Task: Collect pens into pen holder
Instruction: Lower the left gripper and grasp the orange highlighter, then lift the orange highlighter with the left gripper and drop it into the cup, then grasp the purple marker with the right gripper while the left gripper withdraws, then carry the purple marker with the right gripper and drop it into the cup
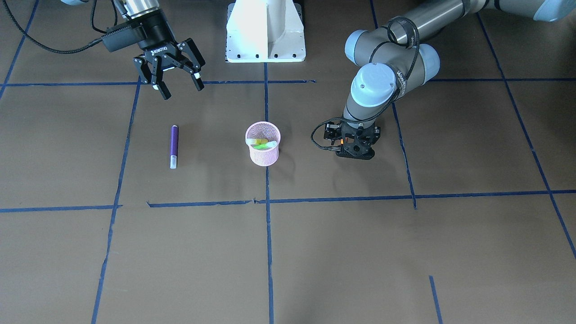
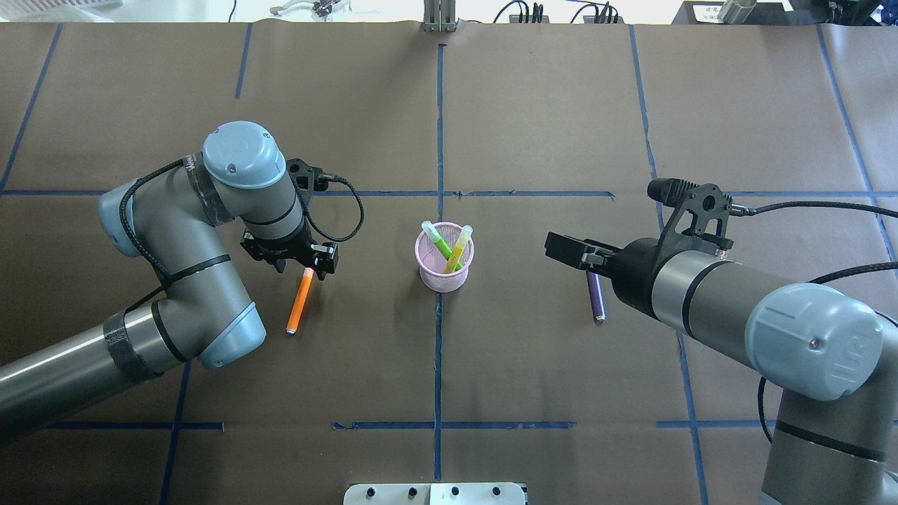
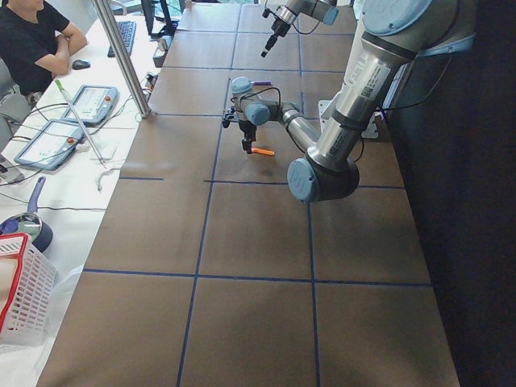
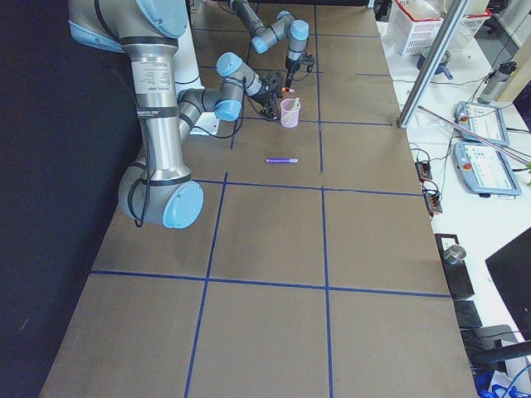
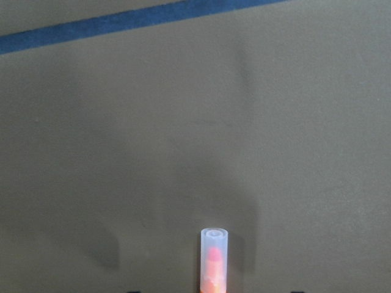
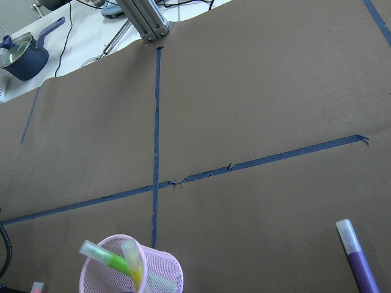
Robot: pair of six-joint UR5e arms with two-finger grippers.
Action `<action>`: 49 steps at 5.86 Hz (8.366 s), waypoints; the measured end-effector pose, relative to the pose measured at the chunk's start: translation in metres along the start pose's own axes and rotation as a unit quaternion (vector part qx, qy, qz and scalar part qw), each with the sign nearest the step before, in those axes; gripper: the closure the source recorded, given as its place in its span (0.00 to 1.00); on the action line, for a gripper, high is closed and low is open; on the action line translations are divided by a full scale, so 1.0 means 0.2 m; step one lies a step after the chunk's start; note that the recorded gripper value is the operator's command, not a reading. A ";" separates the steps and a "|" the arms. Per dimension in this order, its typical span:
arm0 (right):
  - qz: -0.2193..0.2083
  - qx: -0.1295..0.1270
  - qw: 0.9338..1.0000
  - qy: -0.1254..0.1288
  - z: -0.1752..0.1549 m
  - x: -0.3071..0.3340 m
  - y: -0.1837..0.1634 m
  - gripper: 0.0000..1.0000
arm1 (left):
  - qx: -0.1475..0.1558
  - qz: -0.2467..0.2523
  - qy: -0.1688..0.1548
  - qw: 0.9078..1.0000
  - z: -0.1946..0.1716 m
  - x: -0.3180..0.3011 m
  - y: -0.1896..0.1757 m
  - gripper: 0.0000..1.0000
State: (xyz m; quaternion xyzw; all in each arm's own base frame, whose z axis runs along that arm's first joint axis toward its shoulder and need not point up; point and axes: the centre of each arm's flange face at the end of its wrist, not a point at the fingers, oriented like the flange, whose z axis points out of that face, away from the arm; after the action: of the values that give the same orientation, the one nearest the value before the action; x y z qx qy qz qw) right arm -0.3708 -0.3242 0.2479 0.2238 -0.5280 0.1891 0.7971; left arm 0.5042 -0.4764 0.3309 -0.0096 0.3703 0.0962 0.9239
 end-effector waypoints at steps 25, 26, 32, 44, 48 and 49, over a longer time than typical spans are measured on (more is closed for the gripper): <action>0.003 -0.076 0.995 0.069 0.12 0.32 -0.03 0.00 | 0.500 -0.106 0.141 0.848 -0.52 0.93 0.49 0.00; 0.010 -0.131 0.988 0.086 0.19 0.43 -0.14 0.00 | 0.477 -0.101 0.185 0.853 -0.67 0.91 0.52 0.00; -0.081 -0.334 0.910 0.231 0.76 0.23 -0.46 0.05 | 0.346 -0.084 0.194 0.914 -0.48 0.53 0.57 0.00; -0.079 -0.408 0.886 0.208 1.11 0.42 -0.37 0.88 | 0.342 -0.087 0.187 0.917 -0.38 0.42 0.60 0.00; -0.046 -0.385 0.901 0.196 0.99 0.29 -0.45 1.00 | 0.346 -0.086 0.202 0.912 -0.34 0.32 0.64 0.00; -0.035 -0.367 0.912 0.178 0.87 0.17 -0.49 1.00 | 0.346 -0.085 0.204 0.912 -0.35 0.32 0.64 0.00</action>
State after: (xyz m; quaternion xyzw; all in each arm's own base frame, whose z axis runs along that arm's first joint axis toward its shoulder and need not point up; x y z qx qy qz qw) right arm -0.4374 -0.5000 0.3243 -0.1034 -0.4013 -0.0091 0.9100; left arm 0.4785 -0.3461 0.2426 0.2598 0.5584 -0.1212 0.7784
